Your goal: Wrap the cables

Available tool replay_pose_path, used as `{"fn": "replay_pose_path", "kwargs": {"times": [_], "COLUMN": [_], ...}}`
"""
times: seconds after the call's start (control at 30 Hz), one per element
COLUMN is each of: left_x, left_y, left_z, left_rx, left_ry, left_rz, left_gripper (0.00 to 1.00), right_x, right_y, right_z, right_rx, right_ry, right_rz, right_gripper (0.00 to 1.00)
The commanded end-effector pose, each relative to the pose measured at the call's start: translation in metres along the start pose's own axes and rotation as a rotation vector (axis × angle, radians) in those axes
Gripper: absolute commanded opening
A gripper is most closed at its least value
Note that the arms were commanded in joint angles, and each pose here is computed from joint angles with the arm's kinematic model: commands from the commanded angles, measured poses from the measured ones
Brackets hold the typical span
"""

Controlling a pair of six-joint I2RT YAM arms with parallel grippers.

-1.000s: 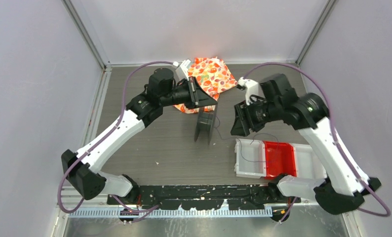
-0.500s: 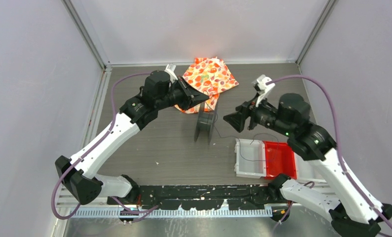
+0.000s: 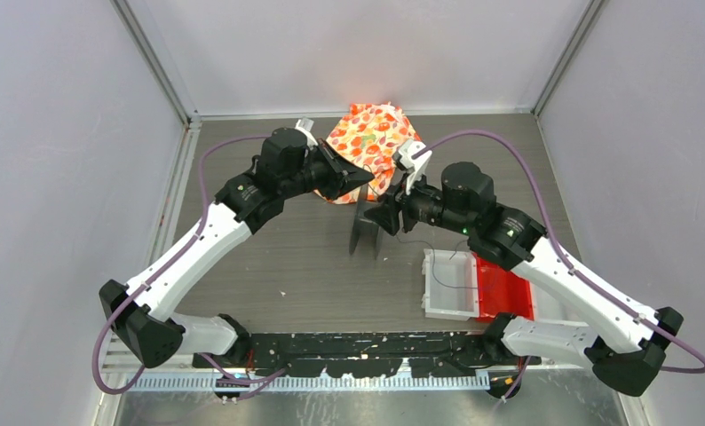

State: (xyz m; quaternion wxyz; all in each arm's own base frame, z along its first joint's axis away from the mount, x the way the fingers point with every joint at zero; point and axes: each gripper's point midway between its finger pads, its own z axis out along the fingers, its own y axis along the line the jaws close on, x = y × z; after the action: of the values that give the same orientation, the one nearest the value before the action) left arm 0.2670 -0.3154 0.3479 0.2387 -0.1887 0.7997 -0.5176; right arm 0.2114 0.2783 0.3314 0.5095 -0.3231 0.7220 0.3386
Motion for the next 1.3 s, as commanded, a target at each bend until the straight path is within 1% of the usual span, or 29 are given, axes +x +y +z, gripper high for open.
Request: {"fn": "replay_pose_path", "kwargs": {"times": [0.0, 0.07, 0.17, 0.2, 0.27, 0.3, 0.33, 0.37, 0.4, 0.47, 0.5, 0.57, 0.6, 0.63, 0.67, 0.77, 0.83, 0.93, 0.97, 1.03, 1.07, 1.13, 1.2, 1.27], "left_x": [-0.005, -0.005, -0.005, -0.005, -0.004, -0.004, -0.004, -0.005, -0.005, -0.007, -0.008, -0.011, -0.013, -0.012, -0.013, -0.012, -0.012, -0.014, -0.016, -0.019, -0.021, -0.027, -0.034, -0.041], "left_y": [-0.016, -0.017, -0.018, -0.018, -0.017, -0.018, -0.019, -0.019, -0.020, -0.017, -0.016, -0.013, -0.012, -0.015, -0.019, -0.025, -0.024, -0.017, -0.014, -0.009, -0.007, -0.002, 0.003, 0.009], "left_z": [-0.009, -0.009, -0.010, -0.010, -0.010, -0.011, -0.011, -0.011, -0.011, -0.013, -0.015, -0.019, -0.020, -0.023, -0.025, -0.026, -0.027, -0.029, -0.030, -0.034, -0.037, -0.043, -0.049, -0.055], "left_rx": [0.040, 0.045, 0.050, 0.052, 0.053, 0.058, 0.067, 0.078, 0.090, 0.091, 0.087, 0.078, 0.080, 0.099, 0.125, 0.155, 0.155, 0.132, 0.123, 0.109, 0.106, 0.093, 0.080, 0.065], "left_ry": [-0.027, -0.026, -0.027, -0.028, -0.026, -0.026, -0.027, -0.032, -0.034, -0.042, -0.047, -0.062, -0.067, -0.067, -0.071, -0.069, -0.070, -0.086, -0.092, -0.111, -0.121, -0.144, -0.166, -0.185], "left_rz": [-0.004, -0.006, -0.005, -0.005, -0.004, -0.003, 0.000, 0.004, 0.010, 0.020, 0.031, 0.044, 0.048, 0.057, 0.064, 0.068, 0.070, 0.074, 0.074, 0.080, 0.085, 0.092, 0.095, 0.104], "left_gripper": [0.01, 0.01, 0.01, 0.01, 0.01, 0.01, 0.01, 0.01, 0.03, 0.20, 0.25, 0.28, 0.26, 0.08, 0.01, 0.01, 0.01, 0.01, 0.01, 0.01, 0.01, 0.00, 0.01, 0.01], "right_x": [-0.026, -0.025, -0.023, -0.023, -0.025, -0.025, -0.025, -0.024, -0.022, -0.019, -0.016, -0.008, -0.006, -0.003, -0.001, 0.001, 0.002, 0.001, 0.001, 0.011, 0.014, 0.035, 0.058, 0.082], "right_y": [-0.008, -0.010, -0.015, -0.016, -0.017, -0.017, -0.018, -0.018, -0.017, -0.013, -0.011, -0.008, -0.006, -0.005, -0.003, 0.001, -0.002, -0.025, -0.039, -0.063, -0.073, -0.090, -0.091, -0.083], "right_z": [0.009, 0.011, 0.013, 0.013, 0.011, 0.010, 0.010, 0.009, 0.008, 0.004, 0.002, -0.001, -0.002, -0.002, -0.002, -0.001, -0.001, -0.014, -0.022, -0.040, -0.051, -0.071, -0.082, -0.084], "right_rx": [0.057, 0.066, 0.092, 0.100, 0.104, 0.109, 0.115, 0.115, 0.109, 0.093, 0.081, 0.062, 0.052, 0.045, 0.037, 0.016, 0.034, 0.168, 0.251, 0.392, 0.455, 0.562, 0.576, 0.546], "right_ry": [-0.102, -0.098, -0.092, -0.094, -0.103, -0.106, -0.104, -0.098, -0.088, -0.069, -0.061, -0.039, -0.030, -0.020, -0.013, -0.007, -0.011, -0.031, -0.043, -0.031, -0.036, 0.022, 0.098, 0.171], "right_rz": [-0.048, -0.054, -0.054, -0.054, -0.049, -0.045, -0.038, -0.038, -0.037, -0.029, -0.027, -0.015, -0.008, -0.001, 0.007, 0.026, 0.034, 0.058, 0.072, 0.101, 0.112, 0.133, 0.151, 0.189], "right_gripper": [0.48, 0.43, 0.39, 0.35, 0.20, 0.08, 0.01, 0.01, 0.01, 0.01, 0.01, 0.01, 0.00, 0.01, 0.01, 0.01, 0.01, 0.01, 0.07, 0.39, 0.46, 0.54, 0.56, 0.63]}}
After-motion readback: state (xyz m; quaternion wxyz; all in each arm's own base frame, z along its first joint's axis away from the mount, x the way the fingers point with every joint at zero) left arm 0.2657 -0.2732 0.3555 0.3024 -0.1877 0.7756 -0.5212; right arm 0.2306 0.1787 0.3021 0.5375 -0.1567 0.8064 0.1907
